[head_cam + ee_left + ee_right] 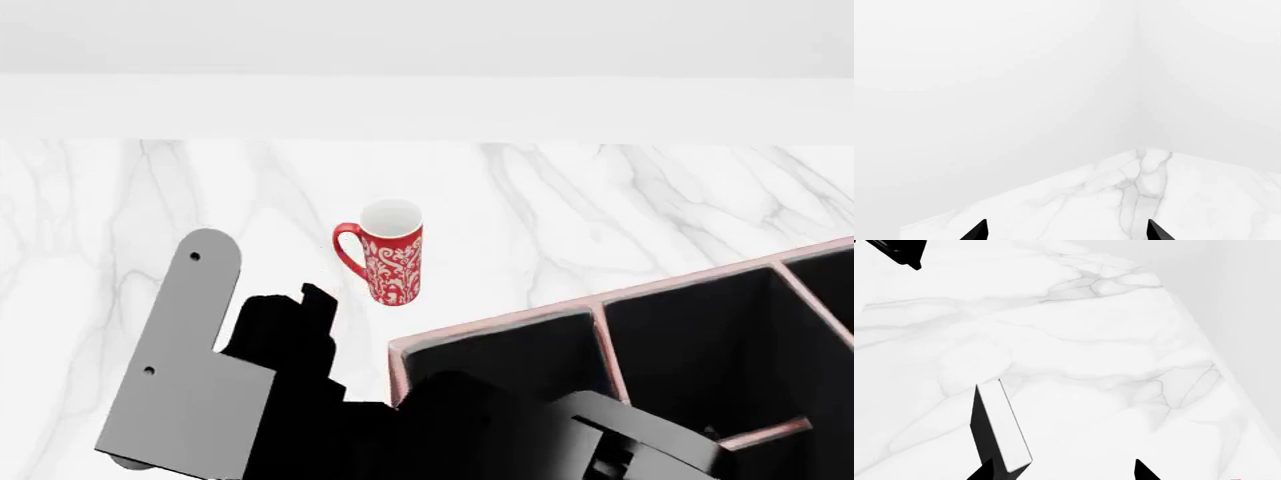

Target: Pick up the book and place it in the right compartment of the caddy.

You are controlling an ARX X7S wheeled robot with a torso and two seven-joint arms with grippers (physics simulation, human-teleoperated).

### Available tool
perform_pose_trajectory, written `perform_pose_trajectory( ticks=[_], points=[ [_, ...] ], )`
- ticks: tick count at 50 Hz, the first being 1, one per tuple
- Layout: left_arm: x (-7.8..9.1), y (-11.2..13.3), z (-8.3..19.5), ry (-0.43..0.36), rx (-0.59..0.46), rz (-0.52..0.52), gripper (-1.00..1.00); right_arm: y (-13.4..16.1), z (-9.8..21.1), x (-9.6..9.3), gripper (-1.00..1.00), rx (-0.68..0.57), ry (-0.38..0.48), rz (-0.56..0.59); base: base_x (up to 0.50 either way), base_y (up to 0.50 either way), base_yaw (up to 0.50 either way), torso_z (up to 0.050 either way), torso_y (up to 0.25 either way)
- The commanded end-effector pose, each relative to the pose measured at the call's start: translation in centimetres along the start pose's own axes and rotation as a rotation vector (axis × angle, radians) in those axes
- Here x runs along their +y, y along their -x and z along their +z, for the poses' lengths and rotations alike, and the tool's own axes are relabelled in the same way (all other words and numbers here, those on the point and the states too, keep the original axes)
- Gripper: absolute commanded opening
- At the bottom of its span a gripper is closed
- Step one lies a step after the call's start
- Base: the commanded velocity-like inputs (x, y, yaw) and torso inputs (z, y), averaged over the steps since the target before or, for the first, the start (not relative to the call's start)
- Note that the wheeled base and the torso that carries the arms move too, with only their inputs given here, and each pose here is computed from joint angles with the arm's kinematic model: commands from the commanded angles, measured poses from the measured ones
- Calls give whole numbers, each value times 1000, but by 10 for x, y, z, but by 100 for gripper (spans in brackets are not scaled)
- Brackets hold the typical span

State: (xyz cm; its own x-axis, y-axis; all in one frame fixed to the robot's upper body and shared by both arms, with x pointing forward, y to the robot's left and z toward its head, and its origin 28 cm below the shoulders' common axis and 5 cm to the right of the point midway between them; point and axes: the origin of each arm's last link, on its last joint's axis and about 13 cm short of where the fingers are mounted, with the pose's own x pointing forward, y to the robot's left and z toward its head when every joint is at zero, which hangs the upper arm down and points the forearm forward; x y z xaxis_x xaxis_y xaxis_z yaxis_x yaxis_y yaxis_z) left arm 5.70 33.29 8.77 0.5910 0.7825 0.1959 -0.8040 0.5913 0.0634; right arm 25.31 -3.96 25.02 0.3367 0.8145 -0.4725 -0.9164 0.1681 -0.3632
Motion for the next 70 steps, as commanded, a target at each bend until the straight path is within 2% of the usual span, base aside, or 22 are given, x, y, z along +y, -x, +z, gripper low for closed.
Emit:
perform_pose_trajectory(
  ticks=[1,10,35,50,70],
  points=[
    [-1,-1,0,-1,1,-3,100,-10,-1,7,100,12,14,60,0,0,0,0,0],
    [-1,0,-1,-1,4,-5,100,-19,-2,9,100,-18,-8,85,0,0,0,0,0],
    [-2,2,-4,-4,11,-17,100,-55,-30,8,100,14,-61,146,0,0,0,0,0],
    [-1,2,-2,-11,10,-20,100,-75,-36,-3,100,46,-67,221,0,0,0,0,0],
    [-3,3,-7,-12,22,-26,100,-110,-52,-17,100,104,-105,191,0,0,0,0,0]
  ],
)
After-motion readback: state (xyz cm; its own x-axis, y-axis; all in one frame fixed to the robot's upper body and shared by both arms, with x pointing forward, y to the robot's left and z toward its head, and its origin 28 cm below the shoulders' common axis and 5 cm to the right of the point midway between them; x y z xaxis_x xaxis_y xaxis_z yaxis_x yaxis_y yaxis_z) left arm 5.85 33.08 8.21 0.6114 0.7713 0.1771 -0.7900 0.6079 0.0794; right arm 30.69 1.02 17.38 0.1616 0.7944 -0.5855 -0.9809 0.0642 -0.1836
